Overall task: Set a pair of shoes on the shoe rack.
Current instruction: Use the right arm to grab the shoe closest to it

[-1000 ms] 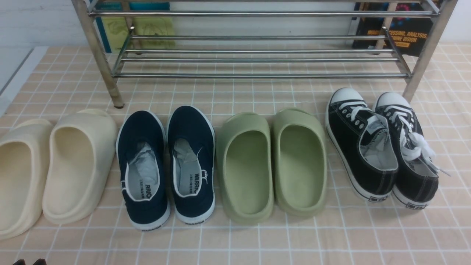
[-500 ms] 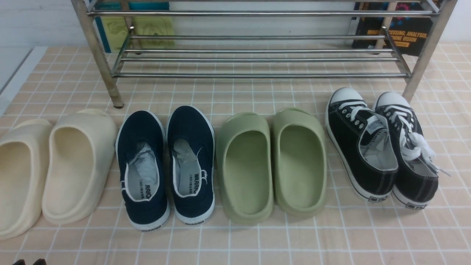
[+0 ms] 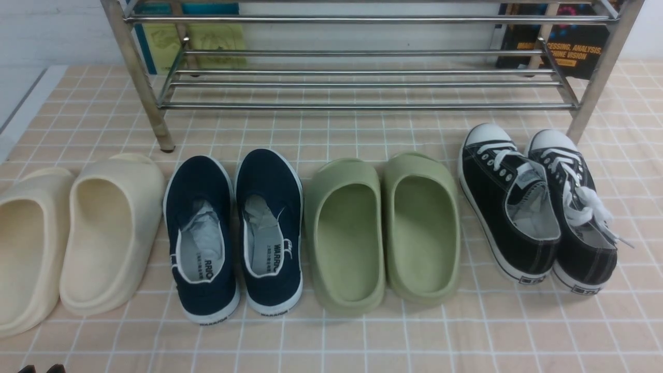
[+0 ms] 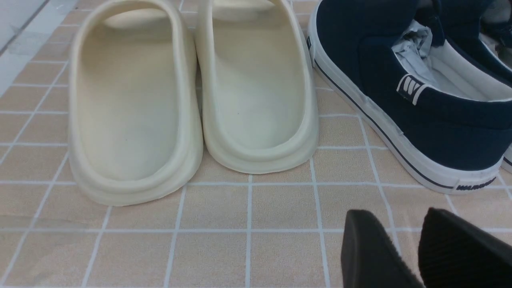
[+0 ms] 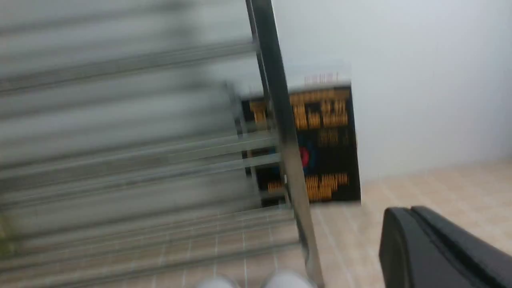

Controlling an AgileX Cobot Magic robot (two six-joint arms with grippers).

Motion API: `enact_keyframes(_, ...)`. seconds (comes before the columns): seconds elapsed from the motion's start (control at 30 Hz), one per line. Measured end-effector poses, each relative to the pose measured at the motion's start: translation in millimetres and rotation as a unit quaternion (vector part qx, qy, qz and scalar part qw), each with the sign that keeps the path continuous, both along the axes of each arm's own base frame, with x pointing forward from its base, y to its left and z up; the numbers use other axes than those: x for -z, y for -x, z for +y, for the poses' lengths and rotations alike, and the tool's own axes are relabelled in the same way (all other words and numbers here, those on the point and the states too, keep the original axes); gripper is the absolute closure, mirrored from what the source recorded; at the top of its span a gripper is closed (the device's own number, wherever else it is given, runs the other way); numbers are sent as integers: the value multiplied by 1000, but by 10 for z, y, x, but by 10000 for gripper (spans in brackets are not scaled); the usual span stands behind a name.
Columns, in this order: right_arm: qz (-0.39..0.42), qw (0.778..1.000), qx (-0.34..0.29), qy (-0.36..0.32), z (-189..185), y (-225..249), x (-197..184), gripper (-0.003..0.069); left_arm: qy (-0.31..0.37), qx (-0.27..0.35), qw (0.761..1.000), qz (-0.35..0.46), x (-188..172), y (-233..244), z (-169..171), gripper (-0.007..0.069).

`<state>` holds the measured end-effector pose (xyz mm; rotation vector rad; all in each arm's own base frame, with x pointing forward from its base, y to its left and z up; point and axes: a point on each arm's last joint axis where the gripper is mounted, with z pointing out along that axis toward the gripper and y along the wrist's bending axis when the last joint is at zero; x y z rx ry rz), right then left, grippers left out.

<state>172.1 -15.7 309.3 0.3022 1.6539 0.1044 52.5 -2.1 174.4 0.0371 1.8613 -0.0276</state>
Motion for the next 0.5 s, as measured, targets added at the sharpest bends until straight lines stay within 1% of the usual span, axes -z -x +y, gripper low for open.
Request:
enact_keyframes(0.03,41,999,-12,-9,22,-97,60,662,0,0,1000,0,0,0,0,385)
enact_keyframes(0.1,148,987,-53,-26,119,-278,219,662,0,0,1000,0,0,0,0,385)
enact_keyframes(0.13,192,978,-81,-28,198,-353,252,662,0,0,1000,0,0,0,0,385)
enact_keyframes(0.17,257,958,-125,-26,326,-484,278,659,0,0,1000,0,0,0,0,385)
enact_keyframes(0.23,306,936,-176,-11,505,-641,262,649,0,0,1000,0,0,0,0,385)
enact_keyframes(0.3,350,908,-231,11,737,-817,248,620,0,0,1000,0,0,0,0,385)
enact_keyframes(0.33,360,901,-241,15,782,-846,252,610,0,0,1000,0,0,0,0,385)
enact_keyframes(0.37,374,888,-265,32,925,-962,256,566,0,0,1000,0,0,0,0,385)
enact_keyframes(0.43,385,875,-288,57,1096,-1095,286,488,0,0,1000,0,0,0,0,385)
enact_keyframes(0.5,394,865,-301,81,1234,-1235,357,393,0,0,1000,0,0,0,0,385)
